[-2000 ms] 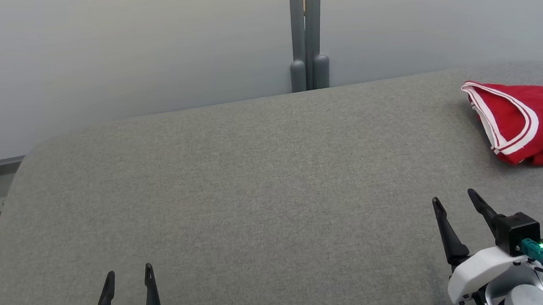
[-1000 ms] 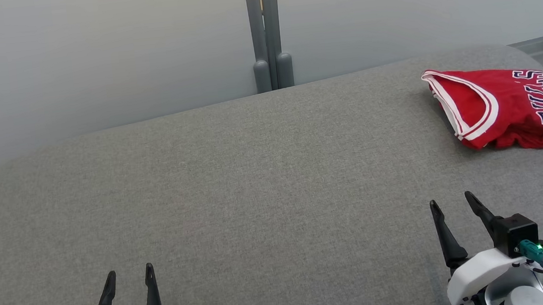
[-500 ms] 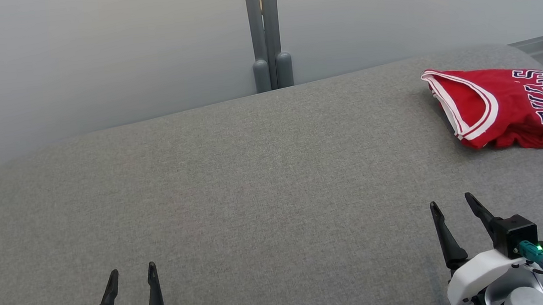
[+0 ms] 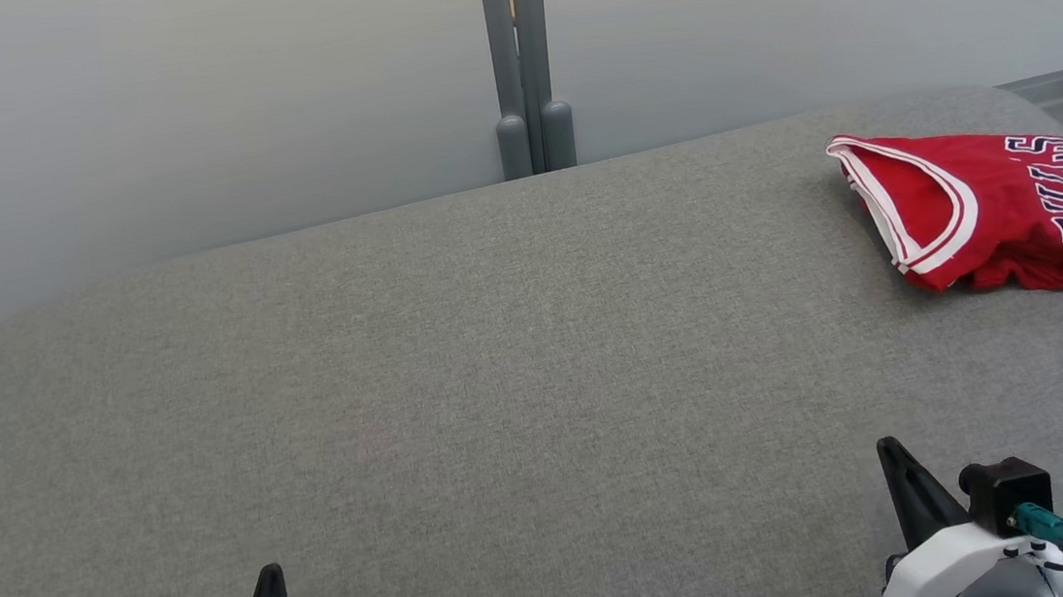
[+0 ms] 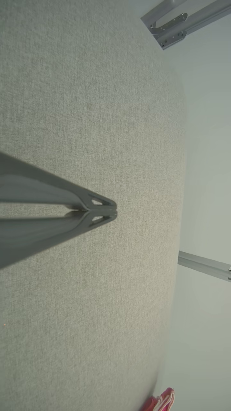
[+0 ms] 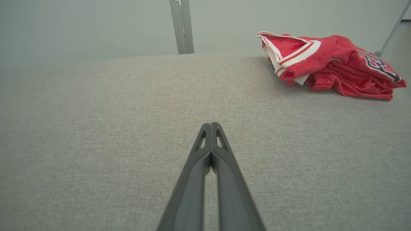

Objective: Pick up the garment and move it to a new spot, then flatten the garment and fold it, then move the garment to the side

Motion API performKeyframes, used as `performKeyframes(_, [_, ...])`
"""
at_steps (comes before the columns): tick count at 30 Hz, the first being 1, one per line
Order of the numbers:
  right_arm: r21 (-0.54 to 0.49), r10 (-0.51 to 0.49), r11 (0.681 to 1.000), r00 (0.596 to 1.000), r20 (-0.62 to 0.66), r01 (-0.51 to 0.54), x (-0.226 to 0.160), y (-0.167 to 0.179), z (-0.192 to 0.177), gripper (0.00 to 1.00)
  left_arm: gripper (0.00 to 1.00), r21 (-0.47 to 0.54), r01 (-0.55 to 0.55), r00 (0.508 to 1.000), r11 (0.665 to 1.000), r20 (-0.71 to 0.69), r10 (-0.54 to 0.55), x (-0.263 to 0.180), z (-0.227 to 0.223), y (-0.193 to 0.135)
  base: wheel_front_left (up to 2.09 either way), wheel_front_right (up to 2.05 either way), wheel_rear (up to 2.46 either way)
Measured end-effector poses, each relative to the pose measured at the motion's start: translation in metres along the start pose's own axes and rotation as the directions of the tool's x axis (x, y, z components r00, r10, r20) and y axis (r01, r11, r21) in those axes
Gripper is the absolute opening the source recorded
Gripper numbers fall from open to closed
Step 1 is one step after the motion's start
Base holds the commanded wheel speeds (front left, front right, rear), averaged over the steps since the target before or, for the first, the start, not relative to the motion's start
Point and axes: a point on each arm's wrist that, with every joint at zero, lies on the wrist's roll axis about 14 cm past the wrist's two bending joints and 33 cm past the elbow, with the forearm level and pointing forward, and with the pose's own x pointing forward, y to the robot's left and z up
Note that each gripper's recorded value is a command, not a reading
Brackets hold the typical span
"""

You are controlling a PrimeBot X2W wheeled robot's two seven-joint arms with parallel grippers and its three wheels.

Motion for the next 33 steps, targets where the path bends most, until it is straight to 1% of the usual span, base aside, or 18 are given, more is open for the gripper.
performKeyframes(7, [0.143, -0.036, 0.989, 0.999, -0.010, 0.037, 0.003, -0.006, 0.001, 0.00, 0.00, -0.133, -0.043, 0.999, 0.990, -0.012, 0.042, 0.001, 0.001, 0.009, 0.00, 0.00, 0.00])
performKeyframes(16, [0.307, -0.063, 0.950, 0.998, 0.000, 0.060, 0.009, -0.009, 0.008, 0.00, 0.00, -0.288, -0.068, 0.998, 0.955, -0.006, 0.070, 0.006, 0.009, 0.014, 0.00, 0.00, 0.00])
performKeyframes(23, [0.420, -0.076, 0.905, 0.997, -0.006, 0.072, 0.012, -0.011, 0.010, 0.00, 0.00, -0.395, -0.084, 0.996, 0.915, -0.007, 0.088, 0.008, 0.012, 0.019, 0.00, 0.00, 0.00])
performKeyframes(33, [0.559, -0.086, 0.826, 0.996, -0.005, 0.074, 0.018, -0.013, 0.016, 0.00, 0.00, -0.524, -0.084, 0.995, 0.848, 0.001, 0.100, 0.014, 0.021, 0.023, 0.00, 0.00, 0.00])
